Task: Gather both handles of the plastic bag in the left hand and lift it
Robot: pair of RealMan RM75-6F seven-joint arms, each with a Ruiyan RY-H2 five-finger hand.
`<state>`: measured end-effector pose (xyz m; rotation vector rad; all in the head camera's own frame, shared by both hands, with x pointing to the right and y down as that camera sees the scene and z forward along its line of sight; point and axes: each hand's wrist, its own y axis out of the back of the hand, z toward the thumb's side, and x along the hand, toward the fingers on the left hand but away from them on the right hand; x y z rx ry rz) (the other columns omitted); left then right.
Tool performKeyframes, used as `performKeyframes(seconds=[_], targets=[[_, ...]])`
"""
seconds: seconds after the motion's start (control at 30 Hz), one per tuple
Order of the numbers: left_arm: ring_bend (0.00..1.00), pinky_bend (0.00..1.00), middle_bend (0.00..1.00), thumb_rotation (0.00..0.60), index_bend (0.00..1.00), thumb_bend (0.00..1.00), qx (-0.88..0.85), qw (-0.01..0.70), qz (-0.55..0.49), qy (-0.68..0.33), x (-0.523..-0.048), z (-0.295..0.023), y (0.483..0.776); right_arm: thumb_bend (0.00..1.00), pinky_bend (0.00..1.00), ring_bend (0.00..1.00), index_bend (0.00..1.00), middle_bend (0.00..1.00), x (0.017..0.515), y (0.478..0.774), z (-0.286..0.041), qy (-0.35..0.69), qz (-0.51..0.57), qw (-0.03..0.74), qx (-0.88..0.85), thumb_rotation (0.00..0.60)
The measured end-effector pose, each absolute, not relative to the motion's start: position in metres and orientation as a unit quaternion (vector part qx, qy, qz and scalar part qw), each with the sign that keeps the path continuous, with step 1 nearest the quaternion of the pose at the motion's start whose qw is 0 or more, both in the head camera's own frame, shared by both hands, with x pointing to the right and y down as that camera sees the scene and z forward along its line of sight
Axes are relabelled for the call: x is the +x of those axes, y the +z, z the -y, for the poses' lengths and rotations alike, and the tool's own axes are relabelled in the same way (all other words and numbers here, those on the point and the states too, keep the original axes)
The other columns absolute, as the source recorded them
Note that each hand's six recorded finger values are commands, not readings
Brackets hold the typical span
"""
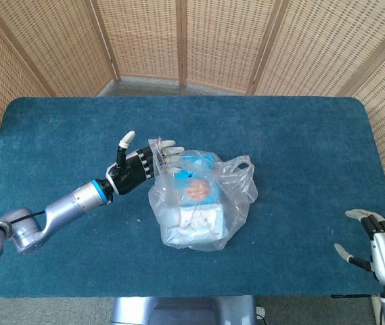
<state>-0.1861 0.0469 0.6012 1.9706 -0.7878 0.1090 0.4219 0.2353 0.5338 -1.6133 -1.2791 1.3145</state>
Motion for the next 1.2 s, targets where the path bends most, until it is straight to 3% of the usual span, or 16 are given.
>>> performKeyframes(seconds=[0.6, 1.2], targets=[[0.17, 0.24, 0.20, 0.000, 0.19, 0.19, 0.823, 0.466, 0.313, 0.085, -0.190, -0.063, 0.590, 0.14, 0.29, 0.28, 0.29, 0.32, 0.365, 0.580, -0.149, 0.376, 0.482, 0.378, -0.695, 0.533], [0.17, 0.25, 0.20, 0.000, 0.19, 0.21, 0.836, 0.435, 0.306, 0.135, -0.189, -0.073, 0.593, 0.14, 0.30, 0.28, 0.29, 0.32, 0.346, 0.630, -0.106, 0.377, 0.469, 0.354, -0.716, 0.541]])
